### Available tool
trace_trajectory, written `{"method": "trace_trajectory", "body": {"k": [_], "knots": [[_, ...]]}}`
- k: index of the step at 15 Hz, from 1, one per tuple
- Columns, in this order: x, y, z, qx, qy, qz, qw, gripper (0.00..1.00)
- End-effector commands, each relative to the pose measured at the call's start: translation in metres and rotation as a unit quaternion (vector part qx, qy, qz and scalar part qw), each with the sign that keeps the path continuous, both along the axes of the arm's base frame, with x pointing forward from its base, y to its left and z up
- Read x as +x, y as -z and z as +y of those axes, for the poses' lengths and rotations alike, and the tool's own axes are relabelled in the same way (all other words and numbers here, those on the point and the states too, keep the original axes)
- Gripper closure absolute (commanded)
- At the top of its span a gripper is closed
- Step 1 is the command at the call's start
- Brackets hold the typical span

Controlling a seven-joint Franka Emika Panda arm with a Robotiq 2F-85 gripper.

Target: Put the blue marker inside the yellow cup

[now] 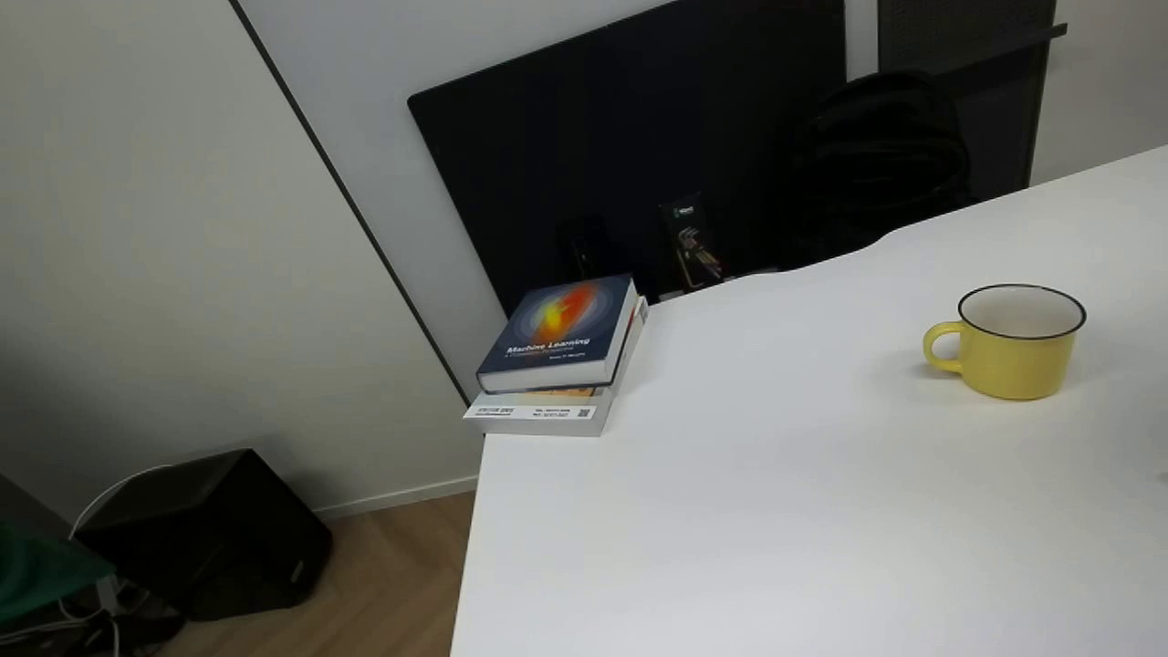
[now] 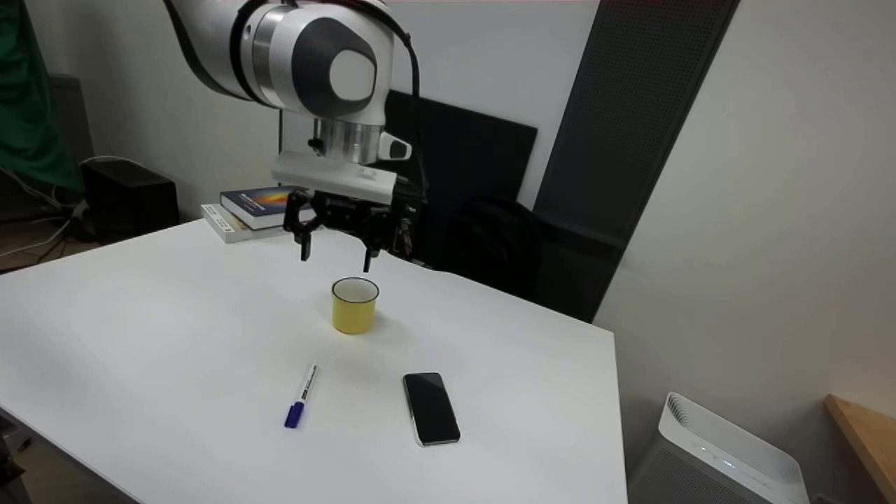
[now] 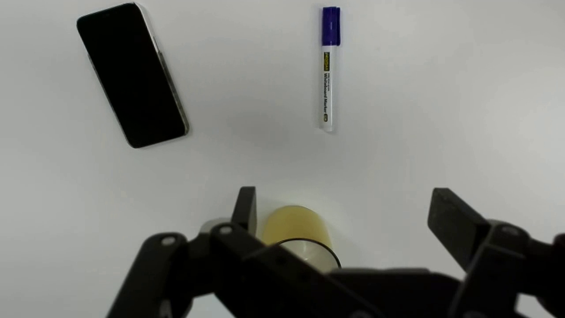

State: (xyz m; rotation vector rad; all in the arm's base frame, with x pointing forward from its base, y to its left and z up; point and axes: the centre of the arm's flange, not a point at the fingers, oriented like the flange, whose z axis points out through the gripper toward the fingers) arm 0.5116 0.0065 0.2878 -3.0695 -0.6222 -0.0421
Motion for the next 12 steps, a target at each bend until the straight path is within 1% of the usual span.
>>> {"method": "trace_trajectory", "body": {"k": [1, 3, 4, 12], "knots": [[-0.0015, 0.0184, 0.0076, 0.02, 0.002, -0.015, 0.9997, 0.0], [-0.003, 0.0274, 0.0125, 0.025, 0.009, -0.012, 0.9996, 0.0], [-0.0033, 0.0208, 0.0118, 0.017, 0.005, -0.007, 0.9998, 0.0], [-0.0042, 0.0251, 0.013, 0.017, 0.004, -0.003, 0.9998, 0.0]]}}
